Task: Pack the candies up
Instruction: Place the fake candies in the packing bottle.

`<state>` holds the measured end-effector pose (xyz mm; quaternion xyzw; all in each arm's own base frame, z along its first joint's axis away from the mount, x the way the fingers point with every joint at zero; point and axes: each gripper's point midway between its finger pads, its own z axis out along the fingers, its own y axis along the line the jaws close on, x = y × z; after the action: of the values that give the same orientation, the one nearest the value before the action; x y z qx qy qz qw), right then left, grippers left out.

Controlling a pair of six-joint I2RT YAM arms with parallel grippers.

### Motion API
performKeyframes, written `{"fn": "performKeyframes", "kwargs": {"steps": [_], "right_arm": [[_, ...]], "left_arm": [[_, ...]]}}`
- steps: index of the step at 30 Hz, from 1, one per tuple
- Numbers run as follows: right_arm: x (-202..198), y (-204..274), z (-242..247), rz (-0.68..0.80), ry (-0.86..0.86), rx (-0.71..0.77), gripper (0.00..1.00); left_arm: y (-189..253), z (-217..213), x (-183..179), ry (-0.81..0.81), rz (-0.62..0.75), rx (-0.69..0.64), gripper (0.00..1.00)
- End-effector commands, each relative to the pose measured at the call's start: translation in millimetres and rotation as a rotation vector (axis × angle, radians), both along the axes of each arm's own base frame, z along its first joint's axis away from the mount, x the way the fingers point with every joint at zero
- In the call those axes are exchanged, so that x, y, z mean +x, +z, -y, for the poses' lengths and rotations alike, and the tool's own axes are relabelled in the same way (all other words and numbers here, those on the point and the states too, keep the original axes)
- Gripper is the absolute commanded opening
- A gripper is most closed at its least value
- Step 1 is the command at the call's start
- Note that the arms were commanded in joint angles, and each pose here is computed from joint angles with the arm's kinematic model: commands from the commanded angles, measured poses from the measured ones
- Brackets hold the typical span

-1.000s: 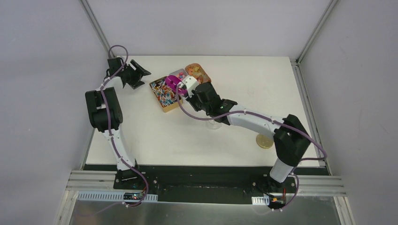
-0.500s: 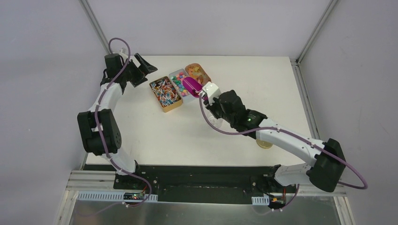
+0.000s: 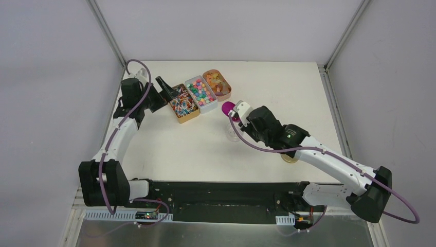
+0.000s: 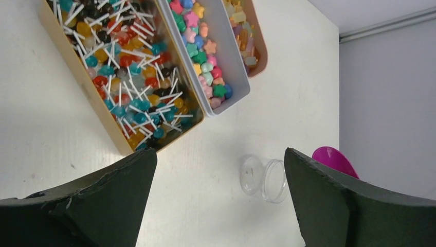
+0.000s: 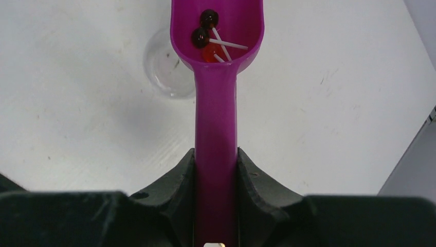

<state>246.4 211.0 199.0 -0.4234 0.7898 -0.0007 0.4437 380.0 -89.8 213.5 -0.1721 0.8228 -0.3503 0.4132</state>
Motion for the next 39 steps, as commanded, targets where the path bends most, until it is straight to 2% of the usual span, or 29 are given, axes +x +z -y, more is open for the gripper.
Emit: {"fn": "performKeyframes", "kwargs": {"steps": [1,9,25,39], "right_arm": [[-10.9,16.6,26.2,-0.006,-0.019,-0.078,0.0],[-26.2,9.6,49.4,-0.056,-0.005,-0.178,0.0],[-42.5,-11.8,60.6,-0.214,-0.009,-0.329,0.0],[-46.9,-0.2,64.3,-0.217,-0.045,-0.398,0.0]], "left_arm": [[-16.4,2.3,-18.1,-0.003,0.0,0.051,0.99],[-24.0,-5.5,-35.3,-0.013,-0.012,0.14,0.99],[-33.8,-14.5,-38.0,0.019,-0.033,0.185,0.99],[-39.7,-27.3,-37.8,0.088,-0.068,0.224,0.99]]}}
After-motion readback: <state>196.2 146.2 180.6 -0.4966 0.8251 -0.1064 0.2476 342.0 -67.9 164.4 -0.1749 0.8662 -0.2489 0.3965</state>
